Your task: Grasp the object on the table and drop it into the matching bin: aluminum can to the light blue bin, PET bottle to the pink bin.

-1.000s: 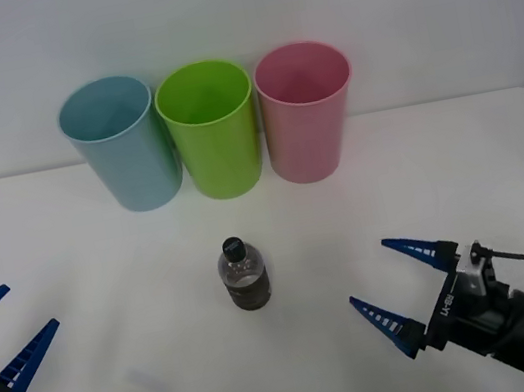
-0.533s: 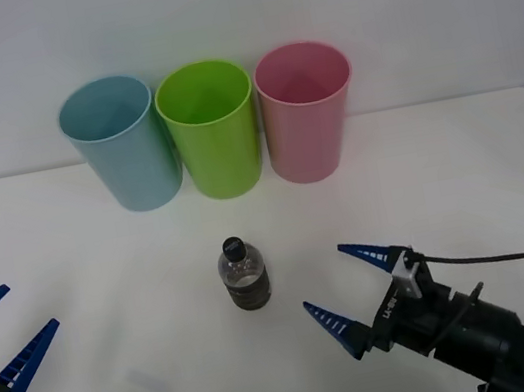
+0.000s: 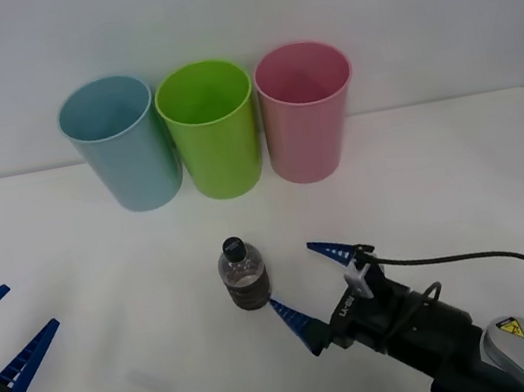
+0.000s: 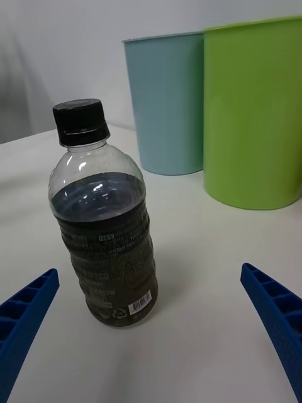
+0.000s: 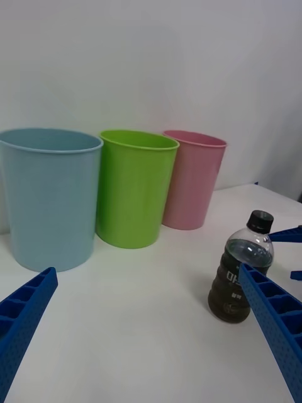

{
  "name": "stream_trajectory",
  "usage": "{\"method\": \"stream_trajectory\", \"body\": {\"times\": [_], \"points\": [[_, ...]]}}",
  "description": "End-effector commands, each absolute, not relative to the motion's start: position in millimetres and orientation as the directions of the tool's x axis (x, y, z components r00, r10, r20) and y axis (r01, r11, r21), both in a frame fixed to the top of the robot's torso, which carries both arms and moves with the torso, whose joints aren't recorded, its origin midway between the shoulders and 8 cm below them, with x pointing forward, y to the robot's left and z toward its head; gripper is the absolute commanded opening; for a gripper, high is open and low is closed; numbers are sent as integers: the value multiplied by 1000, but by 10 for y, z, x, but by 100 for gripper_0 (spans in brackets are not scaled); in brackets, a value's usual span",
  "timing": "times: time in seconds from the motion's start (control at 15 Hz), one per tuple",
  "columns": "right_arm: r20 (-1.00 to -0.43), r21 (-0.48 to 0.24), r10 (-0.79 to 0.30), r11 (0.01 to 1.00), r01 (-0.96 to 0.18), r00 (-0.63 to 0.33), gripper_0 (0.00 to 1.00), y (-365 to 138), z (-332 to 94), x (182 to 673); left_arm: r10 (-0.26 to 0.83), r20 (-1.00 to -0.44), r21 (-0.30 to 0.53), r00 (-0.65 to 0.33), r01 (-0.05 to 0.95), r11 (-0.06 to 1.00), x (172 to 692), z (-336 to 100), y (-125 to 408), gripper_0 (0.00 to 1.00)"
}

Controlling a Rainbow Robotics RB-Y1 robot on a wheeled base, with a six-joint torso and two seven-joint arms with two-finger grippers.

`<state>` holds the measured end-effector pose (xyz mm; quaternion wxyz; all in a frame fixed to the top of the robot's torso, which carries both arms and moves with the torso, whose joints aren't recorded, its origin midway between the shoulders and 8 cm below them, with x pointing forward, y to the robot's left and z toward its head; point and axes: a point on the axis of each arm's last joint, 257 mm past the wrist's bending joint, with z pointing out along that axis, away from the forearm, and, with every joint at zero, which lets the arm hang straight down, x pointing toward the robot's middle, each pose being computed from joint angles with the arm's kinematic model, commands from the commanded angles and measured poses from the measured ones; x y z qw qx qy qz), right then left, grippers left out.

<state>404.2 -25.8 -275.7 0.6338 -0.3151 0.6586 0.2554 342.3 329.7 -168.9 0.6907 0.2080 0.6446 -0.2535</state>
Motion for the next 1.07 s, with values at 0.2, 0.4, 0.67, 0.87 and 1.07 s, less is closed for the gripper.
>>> {"method": "stream_trajectory", "body": {"times": [0.2, 0.4, 0.67, 0.87, 1.07], "points": [[-994, -73, -111, 681, -729, -4, 100, -23, -2784, 4074, -82, -996, -39, 41, 618, 785, 3423, -1689, 3297, 100], [-992, -91, -126, 684, -723, 5, 100, 61, -2772, 4116, -82, -996, -39, 41, 618, 785, 3423, -1689, 3297, 100], [-991, -90, -135, 679, -729, -4, 100, 210, -2861, 4193, -82, -996, -39, 41, 618, 785, 3423, -1689, 3297, 100], [-990, -91, -138, 678, -730, -5, 100, 344, -2890, 4248, -82, -996, -39, 41, 618, 785, 3423, -1689, 3297, 100], [-989, -92, -145, 675, -732, -9, 100, 477, -2938, 4313, -82, -996, -39, 41, 618, 785, 3423, -1689, 3297, 100]]}}
